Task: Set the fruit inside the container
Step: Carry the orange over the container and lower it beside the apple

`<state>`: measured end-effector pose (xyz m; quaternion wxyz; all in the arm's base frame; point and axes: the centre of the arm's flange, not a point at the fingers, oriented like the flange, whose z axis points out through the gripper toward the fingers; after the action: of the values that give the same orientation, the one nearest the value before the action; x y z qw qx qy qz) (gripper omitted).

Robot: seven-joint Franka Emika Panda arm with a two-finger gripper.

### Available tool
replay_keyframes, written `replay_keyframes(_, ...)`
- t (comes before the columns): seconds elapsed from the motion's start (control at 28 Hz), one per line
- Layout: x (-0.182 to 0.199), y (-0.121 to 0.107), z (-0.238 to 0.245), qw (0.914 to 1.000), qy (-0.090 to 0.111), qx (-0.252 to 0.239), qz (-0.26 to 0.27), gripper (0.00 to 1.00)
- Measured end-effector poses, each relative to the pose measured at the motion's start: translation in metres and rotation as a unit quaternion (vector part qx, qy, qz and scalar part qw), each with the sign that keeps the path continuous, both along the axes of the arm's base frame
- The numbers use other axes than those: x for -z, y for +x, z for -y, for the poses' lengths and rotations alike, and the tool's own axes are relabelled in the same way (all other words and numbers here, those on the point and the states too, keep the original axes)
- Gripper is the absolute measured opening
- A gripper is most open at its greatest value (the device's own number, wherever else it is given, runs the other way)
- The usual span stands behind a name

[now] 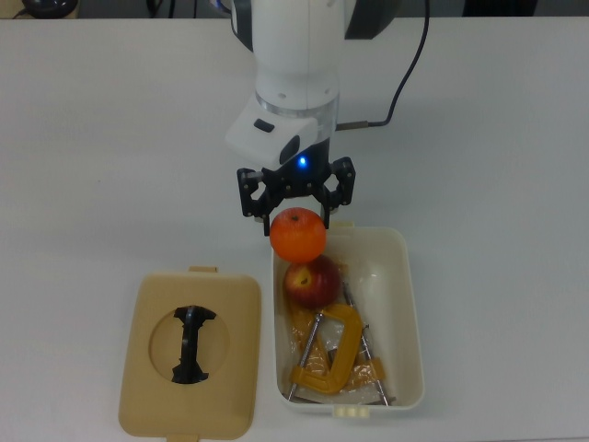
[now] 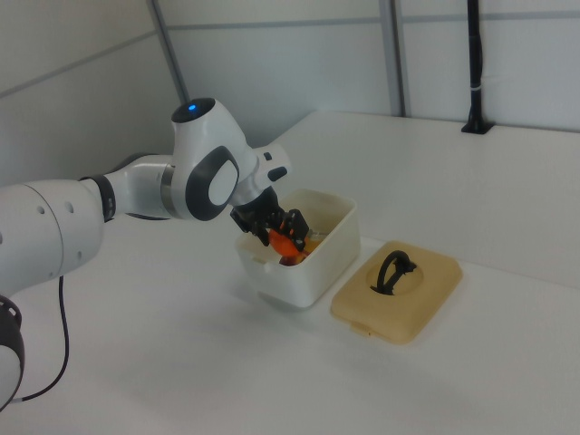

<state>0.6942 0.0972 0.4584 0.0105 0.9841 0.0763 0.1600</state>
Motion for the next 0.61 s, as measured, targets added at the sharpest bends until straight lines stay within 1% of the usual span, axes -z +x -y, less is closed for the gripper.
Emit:
replay_keyframes(0.07, 0.003, 0.001, -0.003, 1.0, 0.001, 0.0, -0.001, 0.9)
replay_keyframes(0.11, 0.003, 0.001, -0.004, 1.0, 0.001, 0.0, -0.001, 0.96)
replay_keyframes(0.18, 0.001, 0.001, -0.004, 1.0, 0.001, 0.0, 0.001, 1.0)
replay_keyframes(0.39, -0.013, 0.0, -0.003, 1.0, 0.002, 0.001, 0.009, 1.0)
replay_keyframes(0.5, -0.018, -0.005, 0.0, 1.0, -0.003, 0.004, -0.008, 1.0)
replay_keyframes(0.61, -0.022, -0.014, 0.006, 0.9991, -0.012, 0.007, -0.041, 1.0)
